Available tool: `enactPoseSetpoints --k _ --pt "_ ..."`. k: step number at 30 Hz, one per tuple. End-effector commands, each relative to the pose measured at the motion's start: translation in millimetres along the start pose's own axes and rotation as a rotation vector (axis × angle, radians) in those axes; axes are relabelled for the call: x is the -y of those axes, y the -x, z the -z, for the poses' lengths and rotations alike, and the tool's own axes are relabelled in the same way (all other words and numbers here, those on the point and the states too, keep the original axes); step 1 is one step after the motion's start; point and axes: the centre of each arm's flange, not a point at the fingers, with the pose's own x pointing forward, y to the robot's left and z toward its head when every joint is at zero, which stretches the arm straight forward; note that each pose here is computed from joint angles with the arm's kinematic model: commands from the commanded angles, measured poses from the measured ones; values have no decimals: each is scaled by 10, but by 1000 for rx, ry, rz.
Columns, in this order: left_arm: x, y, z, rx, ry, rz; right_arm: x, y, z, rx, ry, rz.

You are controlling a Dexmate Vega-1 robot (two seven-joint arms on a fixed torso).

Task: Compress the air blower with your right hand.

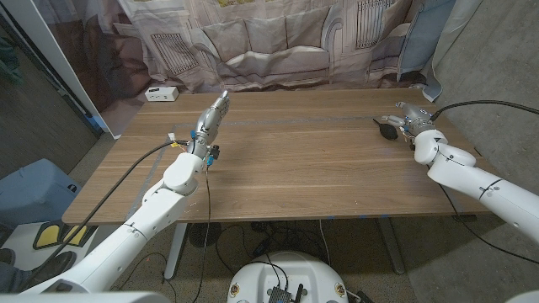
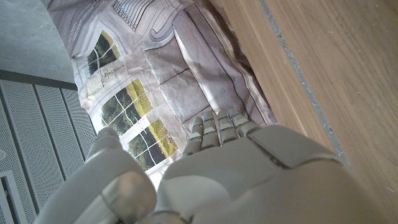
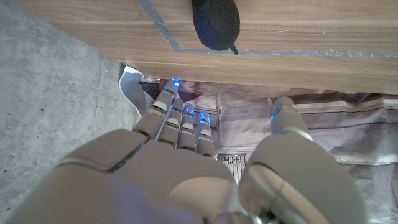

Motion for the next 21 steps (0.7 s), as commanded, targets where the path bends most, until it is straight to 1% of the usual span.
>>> enactPoseSetpoints --k 1,7,21 --pt "-9 26 -17 -2 -4 -3 -7 -46 -29 -50 34 -37" --pt "-10 32 -17 -1 -2 -6 -17 -60 -44 -72 34 -48" --pt "2 46 22 -7 4 -5 -48 -89 -49 -104 43 -64"
